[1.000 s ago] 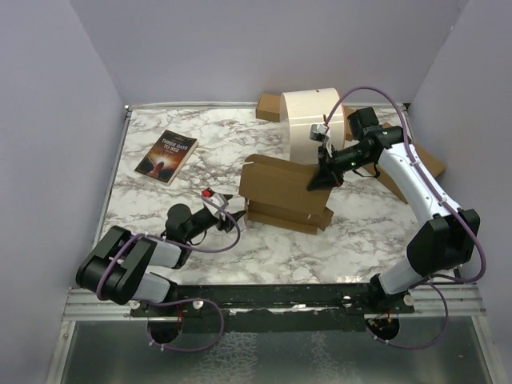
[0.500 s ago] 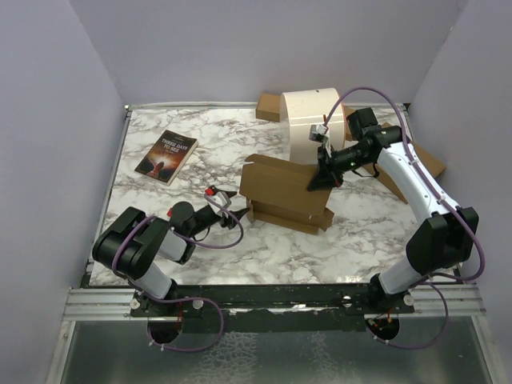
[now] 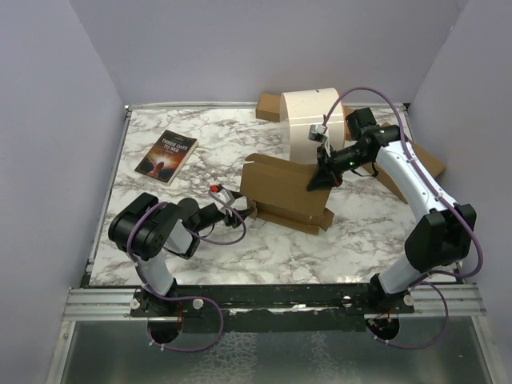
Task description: Fold the paper box
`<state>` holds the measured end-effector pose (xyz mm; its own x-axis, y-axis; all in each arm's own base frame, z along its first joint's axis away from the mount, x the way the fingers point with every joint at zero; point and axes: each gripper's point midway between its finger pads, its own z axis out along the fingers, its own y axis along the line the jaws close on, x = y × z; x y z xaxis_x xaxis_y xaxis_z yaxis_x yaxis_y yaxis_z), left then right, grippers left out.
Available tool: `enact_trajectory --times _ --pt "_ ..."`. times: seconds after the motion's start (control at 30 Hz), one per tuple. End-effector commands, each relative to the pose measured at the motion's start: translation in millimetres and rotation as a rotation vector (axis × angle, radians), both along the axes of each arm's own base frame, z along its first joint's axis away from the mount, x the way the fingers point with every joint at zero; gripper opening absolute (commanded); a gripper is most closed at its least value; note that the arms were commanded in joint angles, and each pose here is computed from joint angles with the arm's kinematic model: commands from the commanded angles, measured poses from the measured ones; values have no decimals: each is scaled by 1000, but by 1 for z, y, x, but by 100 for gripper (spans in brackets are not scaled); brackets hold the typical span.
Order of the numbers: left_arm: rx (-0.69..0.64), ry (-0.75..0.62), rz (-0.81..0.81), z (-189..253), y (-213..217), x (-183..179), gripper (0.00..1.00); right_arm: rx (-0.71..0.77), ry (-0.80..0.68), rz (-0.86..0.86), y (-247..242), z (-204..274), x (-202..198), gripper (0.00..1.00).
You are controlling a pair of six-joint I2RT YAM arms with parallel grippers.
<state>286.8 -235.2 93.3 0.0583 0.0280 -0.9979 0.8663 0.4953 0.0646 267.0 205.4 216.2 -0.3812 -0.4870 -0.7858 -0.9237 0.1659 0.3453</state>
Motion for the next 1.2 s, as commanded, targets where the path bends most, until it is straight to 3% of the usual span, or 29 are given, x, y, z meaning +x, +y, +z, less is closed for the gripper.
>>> enact_trajectory --times 0.0,0.57,0.8,1.07,1.17 --pt "-80 -87 -53 28 -12 0 59 -17 4 13 1 -5 2 1" --pt "-123 -64 65 23 -21 11 29 -20 15 13 1 -8 2 1" --pt "-142 -35 88 23 -21 10 1 -22 16 12 0 -9 1 1" --pt "-145 3 130 19 -18 -1 0 -14 -1 -8 2 -2 6 2" --pt "-134 37 150 15 -14 -3 0 1 -28 -23 4 7 11 8"
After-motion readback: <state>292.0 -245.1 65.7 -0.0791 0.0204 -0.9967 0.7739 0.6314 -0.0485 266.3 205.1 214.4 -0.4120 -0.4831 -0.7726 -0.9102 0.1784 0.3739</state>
